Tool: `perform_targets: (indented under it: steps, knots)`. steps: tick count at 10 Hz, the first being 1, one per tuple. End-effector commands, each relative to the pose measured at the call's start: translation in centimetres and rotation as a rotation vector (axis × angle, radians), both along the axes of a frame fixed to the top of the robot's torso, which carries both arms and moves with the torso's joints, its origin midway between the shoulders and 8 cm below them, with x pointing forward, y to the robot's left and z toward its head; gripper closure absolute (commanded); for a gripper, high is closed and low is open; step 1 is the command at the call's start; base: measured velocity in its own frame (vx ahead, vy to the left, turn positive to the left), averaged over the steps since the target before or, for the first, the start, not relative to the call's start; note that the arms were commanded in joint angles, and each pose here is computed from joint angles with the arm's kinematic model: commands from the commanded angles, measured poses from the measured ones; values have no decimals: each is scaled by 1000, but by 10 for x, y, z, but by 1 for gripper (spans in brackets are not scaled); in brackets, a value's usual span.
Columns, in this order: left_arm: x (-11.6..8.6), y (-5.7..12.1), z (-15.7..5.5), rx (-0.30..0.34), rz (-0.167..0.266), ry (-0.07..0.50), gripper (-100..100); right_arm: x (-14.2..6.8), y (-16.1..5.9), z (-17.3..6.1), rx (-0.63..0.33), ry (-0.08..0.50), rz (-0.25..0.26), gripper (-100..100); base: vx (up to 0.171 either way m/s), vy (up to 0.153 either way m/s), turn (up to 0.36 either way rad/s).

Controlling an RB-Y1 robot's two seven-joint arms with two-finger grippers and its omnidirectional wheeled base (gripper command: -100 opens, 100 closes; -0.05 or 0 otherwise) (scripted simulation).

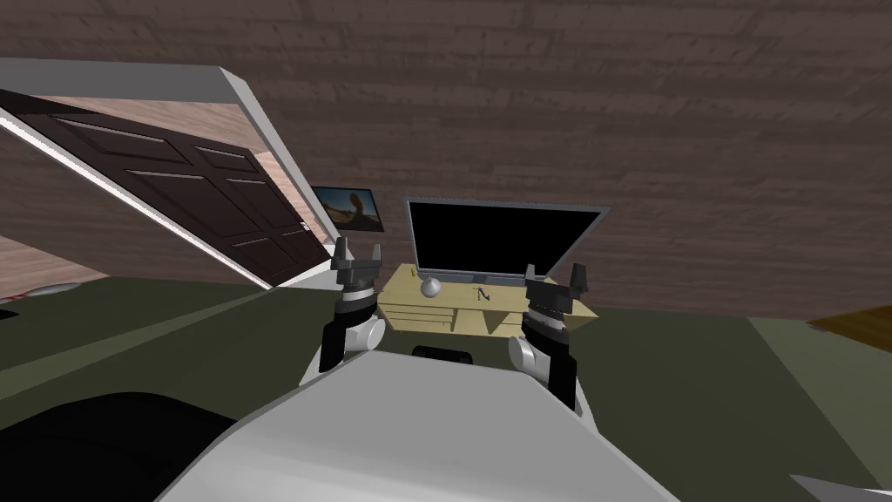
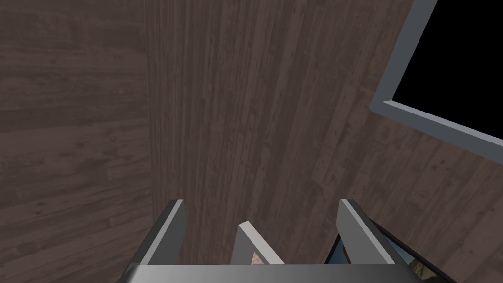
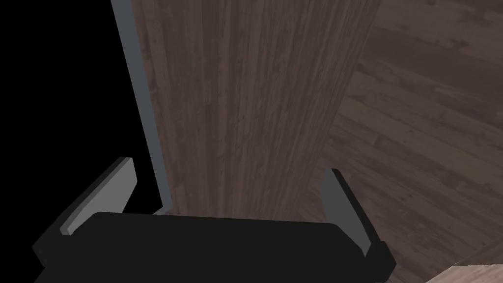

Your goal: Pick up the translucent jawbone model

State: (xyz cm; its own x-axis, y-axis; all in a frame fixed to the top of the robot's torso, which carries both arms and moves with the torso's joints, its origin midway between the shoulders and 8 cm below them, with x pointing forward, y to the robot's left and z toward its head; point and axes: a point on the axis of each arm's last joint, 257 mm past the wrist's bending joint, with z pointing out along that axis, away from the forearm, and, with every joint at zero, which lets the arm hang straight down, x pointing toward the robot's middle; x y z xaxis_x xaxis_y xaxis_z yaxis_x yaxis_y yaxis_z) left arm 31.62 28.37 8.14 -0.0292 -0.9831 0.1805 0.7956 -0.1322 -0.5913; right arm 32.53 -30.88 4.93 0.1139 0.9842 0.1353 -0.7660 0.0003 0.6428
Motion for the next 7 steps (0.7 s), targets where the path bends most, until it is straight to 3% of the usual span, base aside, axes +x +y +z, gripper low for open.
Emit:
perform_targets:
  steps: [1,7]
  knots:
    - [0,0,0,0,0,0,0,9,-2,-9,10,30,37,-100,0,38,1]
    - [0,0,0,0,0,0,0,53,-24,-65,154,188,176,-100,0,75,-5]
